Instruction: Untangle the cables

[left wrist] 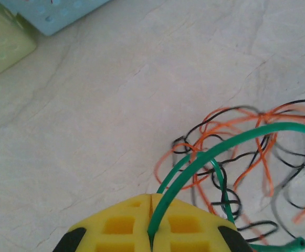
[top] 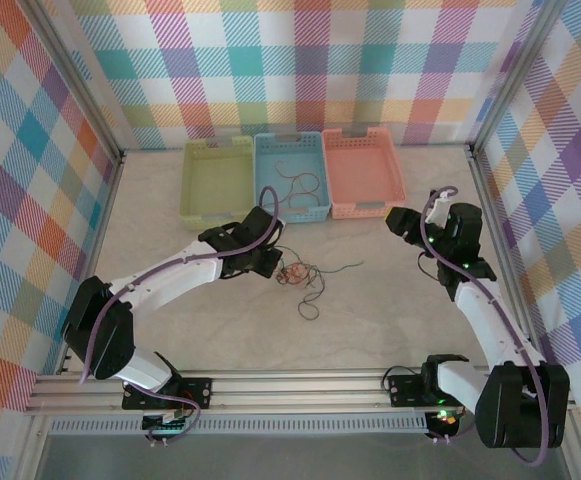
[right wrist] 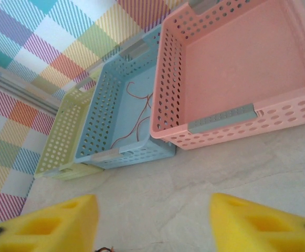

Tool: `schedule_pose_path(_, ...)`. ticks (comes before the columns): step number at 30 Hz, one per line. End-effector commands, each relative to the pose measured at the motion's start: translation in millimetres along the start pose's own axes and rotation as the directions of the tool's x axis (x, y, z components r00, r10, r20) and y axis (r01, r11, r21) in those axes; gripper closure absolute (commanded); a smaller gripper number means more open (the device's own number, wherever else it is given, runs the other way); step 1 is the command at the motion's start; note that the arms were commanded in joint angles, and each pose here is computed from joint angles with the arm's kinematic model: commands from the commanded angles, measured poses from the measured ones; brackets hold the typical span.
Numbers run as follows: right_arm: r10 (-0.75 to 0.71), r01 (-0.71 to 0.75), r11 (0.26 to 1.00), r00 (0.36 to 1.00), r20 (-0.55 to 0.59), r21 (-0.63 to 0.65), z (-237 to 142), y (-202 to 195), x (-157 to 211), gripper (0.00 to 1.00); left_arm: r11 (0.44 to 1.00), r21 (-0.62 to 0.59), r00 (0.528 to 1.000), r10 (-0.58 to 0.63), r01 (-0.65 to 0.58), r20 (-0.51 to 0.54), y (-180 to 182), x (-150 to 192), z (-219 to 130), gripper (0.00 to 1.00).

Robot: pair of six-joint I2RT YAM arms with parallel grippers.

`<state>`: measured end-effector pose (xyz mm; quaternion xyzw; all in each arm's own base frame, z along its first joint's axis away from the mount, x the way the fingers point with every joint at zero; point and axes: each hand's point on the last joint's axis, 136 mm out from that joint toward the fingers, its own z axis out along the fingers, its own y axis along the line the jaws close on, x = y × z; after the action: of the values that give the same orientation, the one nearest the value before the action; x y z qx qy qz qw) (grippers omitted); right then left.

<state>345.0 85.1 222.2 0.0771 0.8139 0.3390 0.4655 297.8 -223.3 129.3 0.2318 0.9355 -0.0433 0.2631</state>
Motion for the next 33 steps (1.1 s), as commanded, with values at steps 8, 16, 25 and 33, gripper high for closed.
schedule_pose_path(8,-0.237,0.208,0.925,0.970,-0.052,-0.319,16,89,40,0.29,0.997,0.077,0.999,-0.027,0.024,0.038,-7,-11,-34,1.00)
schedule_pose_path(16,-0.477,0.324,0.774,0.863,-0.165,-0.543,43,143,123,0.24,0.990,0.141,0.995,-0.042,0.029,0.092,-14,-25,-61,1.00)
schedule_pose_path(25,-0.577,0.398,0.716,0.800,-0.165,-0.574,63,170,145,0.26,0.980,0.199,0.993,-0.052,0.030,0.107,-22,-25,-74,1.00)
schedule_pose_path(33,-0.566,0.465,0.793,0.801,-0.194,-0.393,97,144,138,0.44,0.958,0.284,0.990,-0.065,0.027,0.125,-35,-27,-88,1.00)
